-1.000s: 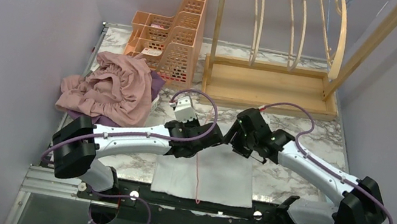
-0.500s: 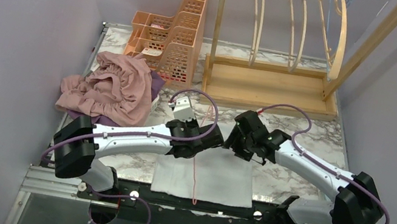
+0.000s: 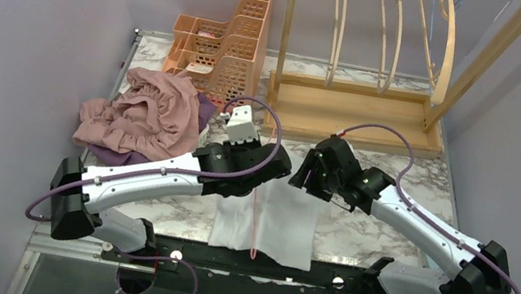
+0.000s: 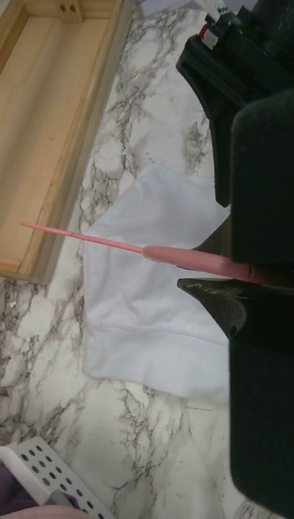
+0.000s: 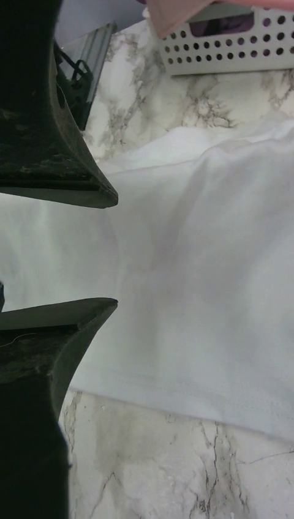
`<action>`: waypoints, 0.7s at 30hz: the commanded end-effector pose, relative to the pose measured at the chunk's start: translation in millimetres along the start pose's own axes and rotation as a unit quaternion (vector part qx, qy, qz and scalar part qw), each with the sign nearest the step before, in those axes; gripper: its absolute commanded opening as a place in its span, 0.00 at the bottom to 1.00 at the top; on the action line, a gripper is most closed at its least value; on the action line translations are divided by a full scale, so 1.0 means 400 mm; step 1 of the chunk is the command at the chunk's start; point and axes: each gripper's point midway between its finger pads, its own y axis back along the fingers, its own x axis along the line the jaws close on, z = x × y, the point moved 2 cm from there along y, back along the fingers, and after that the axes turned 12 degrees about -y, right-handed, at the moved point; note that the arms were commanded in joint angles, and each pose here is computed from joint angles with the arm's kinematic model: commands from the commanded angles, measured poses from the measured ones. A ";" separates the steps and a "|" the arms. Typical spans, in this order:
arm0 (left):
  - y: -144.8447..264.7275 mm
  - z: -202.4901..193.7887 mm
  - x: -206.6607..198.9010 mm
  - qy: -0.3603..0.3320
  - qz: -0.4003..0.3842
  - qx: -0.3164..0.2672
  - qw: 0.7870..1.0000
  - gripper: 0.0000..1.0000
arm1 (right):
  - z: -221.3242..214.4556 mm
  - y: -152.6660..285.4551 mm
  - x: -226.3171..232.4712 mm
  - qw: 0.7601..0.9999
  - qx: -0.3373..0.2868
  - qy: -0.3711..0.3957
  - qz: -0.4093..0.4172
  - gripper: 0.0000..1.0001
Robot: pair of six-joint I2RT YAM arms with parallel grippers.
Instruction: Place the skirt on the hanger
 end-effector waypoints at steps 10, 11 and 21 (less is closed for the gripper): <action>0.197 0.224 0.006 -0.232 -0.155 -0.085 0.957 0.00 | -0.014 0.254 0.152 0.898 -0.031 0.299 0.323 0.60; 0.208 0.223 0.001 -0.260 -0.176 -0.084 0.946 0.00 | -0.018 0.283 0.161 0.878 -0.041 0.323 0.352 0.60; 0.350 0.280 -0.075 -0.386 -0.348 -0.126 0.845 0.00 | -0.036 0.528 0.288 0.715 -0.067 0.466 0.517 0.64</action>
